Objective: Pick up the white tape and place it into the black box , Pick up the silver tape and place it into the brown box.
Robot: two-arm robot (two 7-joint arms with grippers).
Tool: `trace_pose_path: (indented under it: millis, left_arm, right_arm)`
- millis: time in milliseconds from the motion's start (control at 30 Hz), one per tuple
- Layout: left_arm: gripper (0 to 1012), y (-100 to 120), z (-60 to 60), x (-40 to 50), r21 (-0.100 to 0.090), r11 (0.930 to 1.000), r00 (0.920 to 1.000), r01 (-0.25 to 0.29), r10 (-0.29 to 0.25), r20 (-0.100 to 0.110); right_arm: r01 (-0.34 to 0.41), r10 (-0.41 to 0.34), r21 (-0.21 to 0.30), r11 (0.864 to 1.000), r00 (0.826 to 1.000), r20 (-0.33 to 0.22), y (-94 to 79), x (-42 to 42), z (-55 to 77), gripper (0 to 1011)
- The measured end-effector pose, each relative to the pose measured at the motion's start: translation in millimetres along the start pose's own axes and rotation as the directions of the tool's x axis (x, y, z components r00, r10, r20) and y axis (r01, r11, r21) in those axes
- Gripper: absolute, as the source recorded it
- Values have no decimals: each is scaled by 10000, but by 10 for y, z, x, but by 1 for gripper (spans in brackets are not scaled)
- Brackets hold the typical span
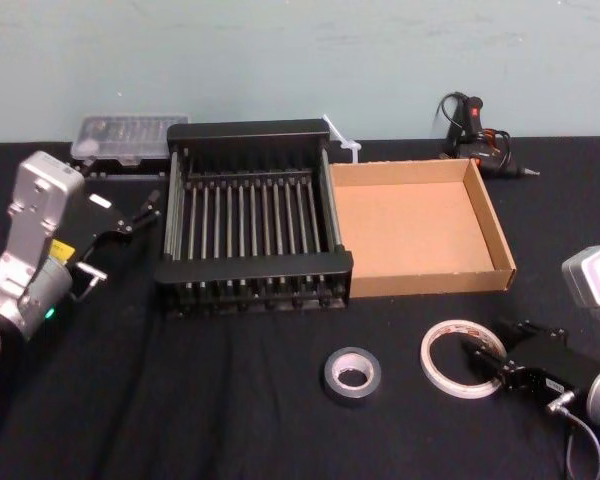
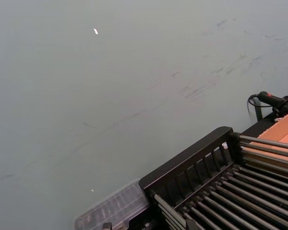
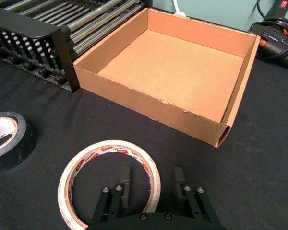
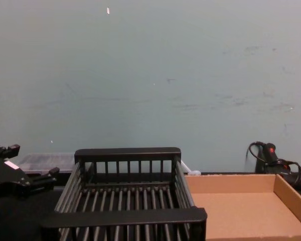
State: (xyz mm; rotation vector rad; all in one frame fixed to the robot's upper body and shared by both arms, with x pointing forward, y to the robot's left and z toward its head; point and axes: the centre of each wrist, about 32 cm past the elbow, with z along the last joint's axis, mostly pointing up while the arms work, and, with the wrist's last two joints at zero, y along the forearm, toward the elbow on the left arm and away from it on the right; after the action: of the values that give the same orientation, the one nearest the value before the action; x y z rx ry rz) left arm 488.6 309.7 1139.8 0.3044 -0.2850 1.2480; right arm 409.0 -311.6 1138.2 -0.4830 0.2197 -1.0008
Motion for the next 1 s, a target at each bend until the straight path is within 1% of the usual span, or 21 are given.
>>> trace_pose_path:
  millis: [67, 133, 167, 200, 300, 400, 433, 467, 600, 1000]
  left_arm:
    - [1001, 0, 0, 0, 0, 10000, 10000, 0, 0, 0]
    - [1001, 0, 0, 0, 0, 10000, 10000, 0, 0, 0]
    - [1001, 0, 0, 0, 1, 10000, 10000, 0, 0, 0]
    - [1001, 0, 0, 0, 1, 10000, 10000, 1, -1, 0]
    - [1001, 0, 0, 0, 1, 10000, 10000, 0, 0, 0]
    - [1001, 0, 0, 0, 0, 10000, 10000, 0, 0, 0]
    - [1001, 0, 0, 0, 0, 10000, 10000, 0, 0, 1]
    - [1001, 0, 0, 0, 0, 10000, 10000, 0, 0, 0]
    - [1001, 0, 0, 0, 1, 10000, 10000, 0, 0, 0]
    - [1002, 0, 0, 0, 0, 10000, 10000, 0, 0, 1]
  right_arm:
    - [1, -1, 0, 10000, 10000, 1, 0, 0, 0, 507]
    - [1, -1, 0, 10000, 10000, 1, 0, 0, 0, 422]
    - [1, -1, 0, 10000, 10000, 1, 0, 0, 0, 400]
    - [1, -1, -1, 10000, 10000, 1, 0, 0, 0, 343]
    - [1, -1, 0, 10000, 10000, 0, 0, 0, 0, 281]
    - [2, -2, -1, 10000, 10000, 1, 0, 0, 0, 166]
    - [2, -2, -1, 10000, 10000, 1, 0, 0, 0, 166]
    - [2, -2, 0, 10000, 10000, 1, 0, 0, 0, 111]
    - [1, -1, -1, 10000, 10000, 1, 0, 0, 0, 86]
    - [1, -1, -1, 10000, 10000, 1, 0, 0, 0, 86]
